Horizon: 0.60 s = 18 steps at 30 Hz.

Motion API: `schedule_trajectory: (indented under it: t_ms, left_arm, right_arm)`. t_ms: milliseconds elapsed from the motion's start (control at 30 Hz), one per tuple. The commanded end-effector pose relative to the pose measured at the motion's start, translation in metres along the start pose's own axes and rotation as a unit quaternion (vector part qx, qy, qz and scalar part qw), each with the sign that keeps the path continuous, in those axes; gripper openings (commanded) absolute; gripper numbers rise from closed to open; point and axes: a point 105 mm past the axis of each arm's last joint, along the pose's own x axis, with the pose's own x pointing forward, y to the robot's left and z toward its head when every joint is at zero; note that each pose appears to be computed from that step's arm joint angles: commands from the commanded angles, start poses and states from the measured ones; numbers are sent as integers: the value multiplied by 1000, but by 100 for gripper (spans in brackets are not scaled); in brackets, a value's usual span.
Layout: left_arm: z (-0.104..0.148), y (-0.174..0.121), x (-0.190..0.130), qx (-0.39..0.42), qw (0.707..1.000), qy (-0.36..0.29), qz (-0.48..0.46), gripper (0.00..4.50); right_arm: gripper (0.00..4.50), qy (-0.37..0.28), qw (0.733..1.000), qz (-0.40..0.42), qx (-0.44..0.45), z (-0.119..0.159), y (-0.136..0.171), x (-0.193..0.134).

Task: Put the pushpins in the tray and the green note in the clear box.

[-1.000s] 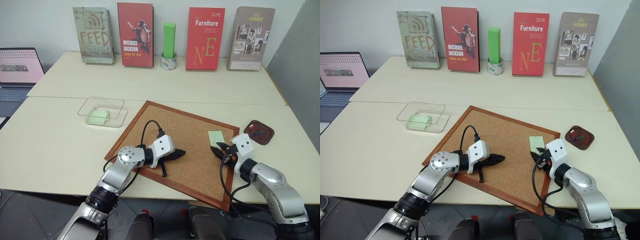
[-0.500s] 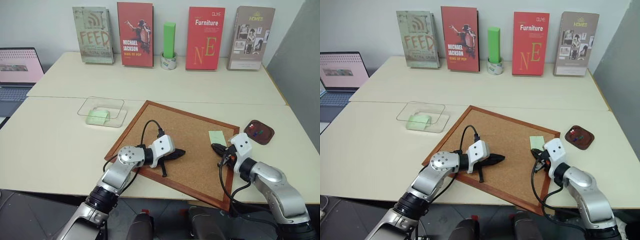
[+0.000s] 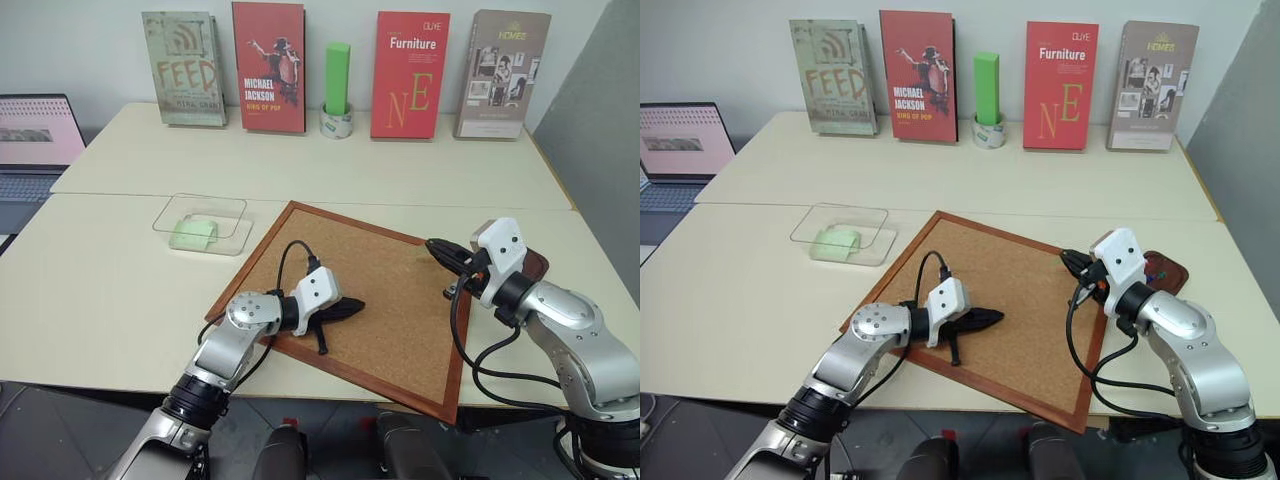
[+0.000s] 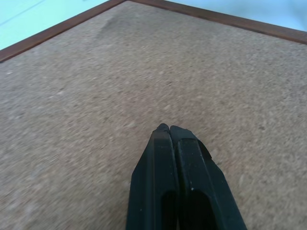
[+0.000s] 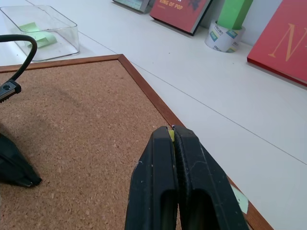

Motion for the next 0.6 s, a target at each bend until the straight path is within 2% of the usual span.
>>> schedule_trajectory:
  t_ms: [33,267,433,533,600]
  left_arm:
    - [46,16,-6,30,997,-73,28,47]
    - [79,23,-7,46,993,-109,18,202]
    - [89,35,-1,58,991,-118,29,306]
    - [97,43,4,45,989,-136,37,360]
    - [98,42,9,56,989,-133,22,360]
  right_arm:
    - [0,-34,999,10,-20,26,2,-1]
    - [0,-48,998,28,-1,46,4,0]
    - [0,-48,998,48,8,53,8,2]
    - [0,-49,997,61,13,58,13,3]
    - [0,-55,996,68,22,62,16,5]
